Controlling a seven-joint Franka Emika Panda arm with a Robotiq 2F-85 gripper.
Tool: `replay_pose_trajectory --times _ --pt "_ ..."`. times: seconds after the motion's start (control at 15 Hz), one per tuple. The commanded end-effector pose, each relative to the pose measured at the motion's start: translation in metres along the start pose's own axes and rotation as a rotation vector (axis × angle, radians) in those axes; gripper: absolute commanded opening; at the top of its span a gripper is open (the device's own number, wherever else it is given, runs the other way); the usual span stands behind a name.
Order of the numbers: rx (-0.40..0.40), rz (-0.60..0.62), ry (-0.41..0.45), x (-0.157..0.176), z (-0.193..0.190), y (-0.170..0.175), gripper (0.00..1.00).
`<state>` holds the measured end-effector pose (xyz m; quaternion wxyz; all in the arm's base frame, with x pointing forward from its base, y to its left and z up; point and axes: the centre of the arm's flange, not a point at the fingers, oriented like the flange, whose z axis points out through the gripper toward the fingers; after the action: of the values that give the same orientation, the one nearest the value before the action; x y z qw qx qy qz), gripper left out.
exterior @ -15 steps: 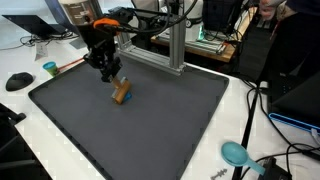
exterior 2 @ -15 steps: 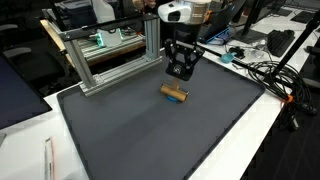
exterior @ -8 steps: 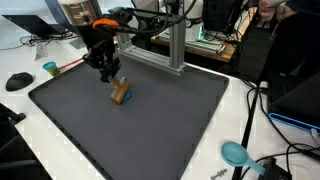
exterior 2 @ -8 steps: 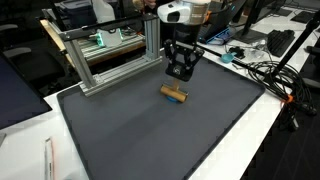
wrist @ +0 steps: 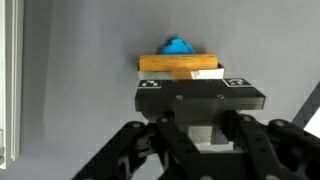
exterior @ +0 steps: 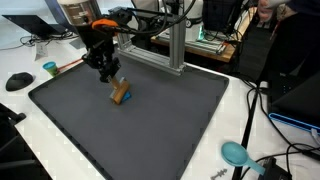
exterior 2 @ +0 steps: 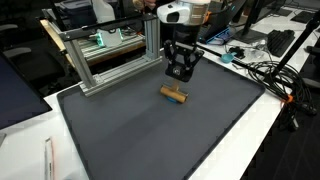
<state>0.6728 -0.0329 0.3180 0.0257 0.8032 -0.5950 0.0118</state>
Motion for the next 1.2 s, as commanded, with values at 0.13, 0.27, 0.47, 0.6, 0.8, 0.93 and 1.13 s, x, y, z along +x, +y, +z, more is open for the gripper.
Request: replay_pose_trajectory --times 0.13,0.27,0.47,0.6,0.8,0.93,1.13 --pt "-0.001 0.020 0.046 0.0122 0.0565 -0.0088 0.22" --pt "-0.001 0.020 0.046 0.0131 0.0571 -0.0088 0.22" --pt "0.001 0.018 0.047 0.0135 0.0572 -0.0095 0.22" --pt "0.002 0.017 0.050 0.0136 0.0571 -0.0100 0.22" --pt "0.002 0.015 0.052 0.0137 0.0573 -0.0105 0.22" --pt "0.002 0.015 0.055 0.0143 0.0577 -0.0109 0.22" --pt "0.003 0.013 0.059 0.0152 0.0580 -0.0113 0.22"
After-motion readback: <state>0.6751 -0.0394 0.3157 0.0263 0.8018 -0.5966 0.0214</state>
